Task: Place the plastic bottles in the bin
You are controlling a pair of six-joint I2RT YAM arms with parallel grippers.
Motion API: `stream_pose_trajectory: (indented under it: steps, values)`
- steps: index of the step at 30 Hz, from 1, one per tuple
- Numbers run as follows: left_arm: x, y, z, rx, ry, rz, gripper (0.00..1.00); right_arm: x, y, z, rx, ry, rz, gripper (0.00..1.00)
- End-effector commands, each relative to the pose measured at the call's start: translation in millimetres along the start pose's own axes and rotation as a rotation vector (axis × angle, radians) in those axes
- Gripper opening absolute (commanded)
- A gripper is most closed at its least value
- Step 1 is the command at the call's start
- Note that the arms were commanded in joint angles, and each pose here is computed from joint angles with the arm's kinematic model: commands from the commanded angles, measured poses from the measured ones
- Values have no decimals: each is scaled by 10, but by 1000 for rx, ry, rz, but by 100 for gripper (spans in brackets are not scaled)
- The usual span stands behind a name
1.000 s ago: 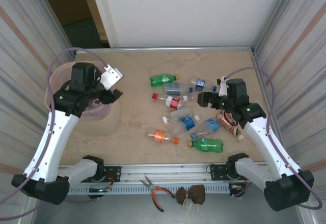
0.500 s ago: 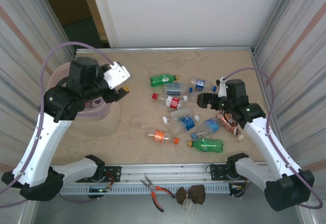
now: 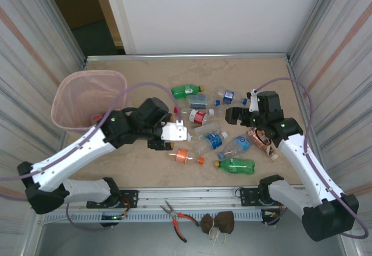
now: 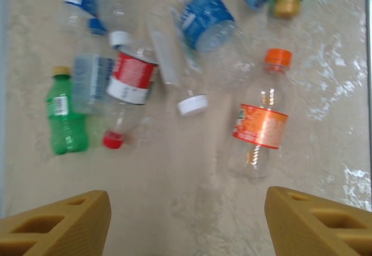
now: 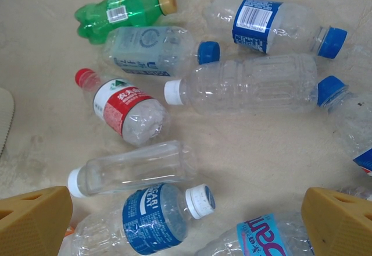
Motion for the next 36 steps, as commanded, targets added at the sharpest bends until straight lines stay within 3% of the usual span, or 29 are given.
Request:
stream_pose_trajectory:
  steps: [1,12,18,29,36]
  values:
    - [-44,-128,277,36,-6,72,73,-117,56,-158,-3,-48,-30,100]
    - [29,-678,1177,241,36,144,75,-92,37,-212,6,-60,-40,100]
    - [181,-768,1499,261,103,171,77,-61,16,-229,13,-63,-41,100]
    - [439,-878,1839,298,211,190,76,-18,-11,-243,24,-63,-52,100]
    - [566,-892,1890,307,246,179,69,-28,-5,-246,22,-67,-58,100]
Point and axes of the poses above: each hand's point on the last joint's axis, 136 mm out from that joint toward the fingers, its own z axis out along the fingers, its own y axis along the line the jaws close on, x = y × z, the point moved 2 cm from there along -z, back along the fingers, and after that the axes turned 1 degree about -z, right-handed, at the moved point
